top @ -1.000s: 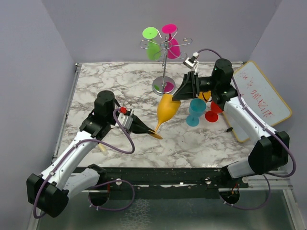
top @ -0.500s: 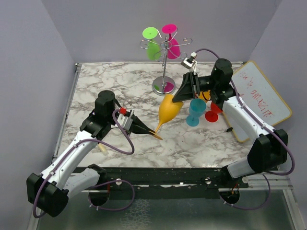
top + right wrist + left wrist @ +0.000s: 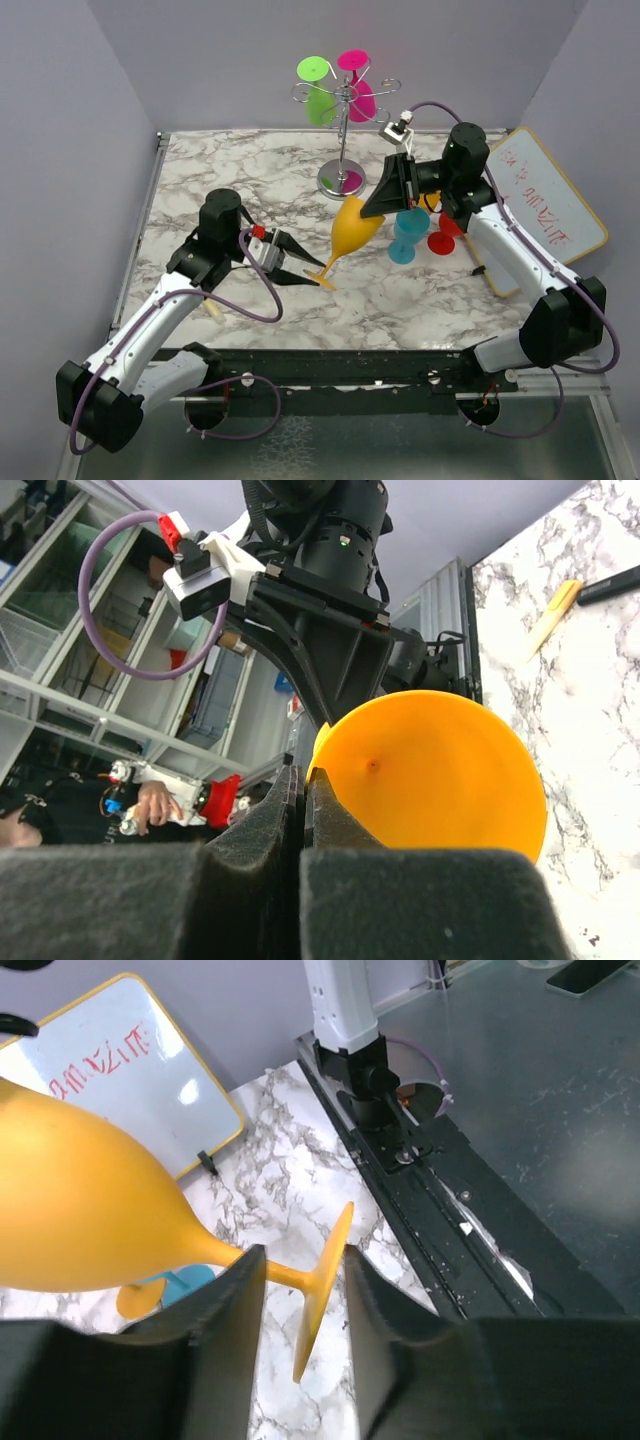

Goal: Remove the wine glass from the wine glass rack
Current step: Place the wine glass at the center of the board.

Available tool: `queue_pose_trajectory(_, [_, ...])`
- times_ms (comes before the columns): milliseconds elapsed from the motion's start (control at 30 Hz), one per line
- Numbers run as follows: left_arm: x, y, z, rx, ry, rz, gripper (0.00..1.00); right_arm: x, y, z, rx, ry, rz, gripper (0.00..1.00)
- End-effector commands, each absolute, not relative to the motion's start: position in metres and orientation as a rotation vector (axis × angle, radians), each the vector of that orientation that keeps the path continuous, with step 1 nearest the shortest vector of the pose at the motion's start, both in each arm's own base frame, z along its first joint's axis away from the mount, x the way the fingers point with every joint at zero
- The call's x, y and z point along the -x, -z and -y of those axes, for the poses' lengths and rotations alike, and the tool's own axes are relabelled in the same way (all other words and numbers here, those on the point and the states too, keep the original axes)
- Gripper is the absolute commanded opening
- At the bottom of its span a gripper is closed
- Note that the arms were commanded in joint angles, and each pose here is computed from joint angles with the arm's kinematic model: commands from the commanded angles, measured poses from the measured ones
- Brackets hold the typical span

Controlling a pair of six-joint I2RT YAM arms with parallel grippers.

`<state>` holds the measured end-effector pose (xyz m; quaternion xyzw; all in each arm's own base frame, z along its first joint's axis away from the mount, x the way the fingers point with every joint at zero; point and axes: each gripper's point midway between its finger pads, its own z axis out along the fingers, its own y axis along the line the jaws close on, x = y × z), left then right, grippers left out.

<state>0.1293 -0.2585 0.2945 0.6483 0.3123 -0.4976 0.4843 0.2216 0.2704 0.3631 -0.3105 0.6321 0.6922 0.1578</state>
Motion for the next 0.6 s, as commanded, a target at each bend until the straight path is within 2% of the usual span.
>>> queue_pose_trajectory(0, [-0.136, -0.297, 0.258, -1.569, 1.128, -0.780, 0.62, -0.219, -0.358, -0.272, 0.885, -1.909, -1.788, 0.01])
queue_pose_trajectory(33, [-0.138, -0.296, 0.258, -1.564, 1.111, -0.793, 0.70, -0.220, -0.356, -0.272, 0.877, -1.888, -1.789, 0.01])
queue_pose_trajectory(133, [-0.143, -0.296, 0.256, -1.550, 1.062, -0.829, 0.84, -0.224, -0.349, -0.272, 0.840, -1.834, -1.820, 0.00])
queue_pose_trajectory(200, [-0.147, -0.296, 0.255, -1.540, 1.025, -0.847, 0.98, -0.224, -0.344, -0.271, 0.837, -1.802, -1.840, 0.01])
queue_pose_trajectory(467, [-0.158, -0.310, 0.252, -1.431, 0.971, -0.950, 0.99, -0.235, -0.322, -0.265, 0.744, -1.602, -1.944, 0.01])
queue_pose_trajectory(567, [-0.176, -0.320, 0.250, -1.285, 0.929, -1.052, 0.99, -0.239, -0.306, -0.260, 0.695, -1.518, -1.993, 0.01])
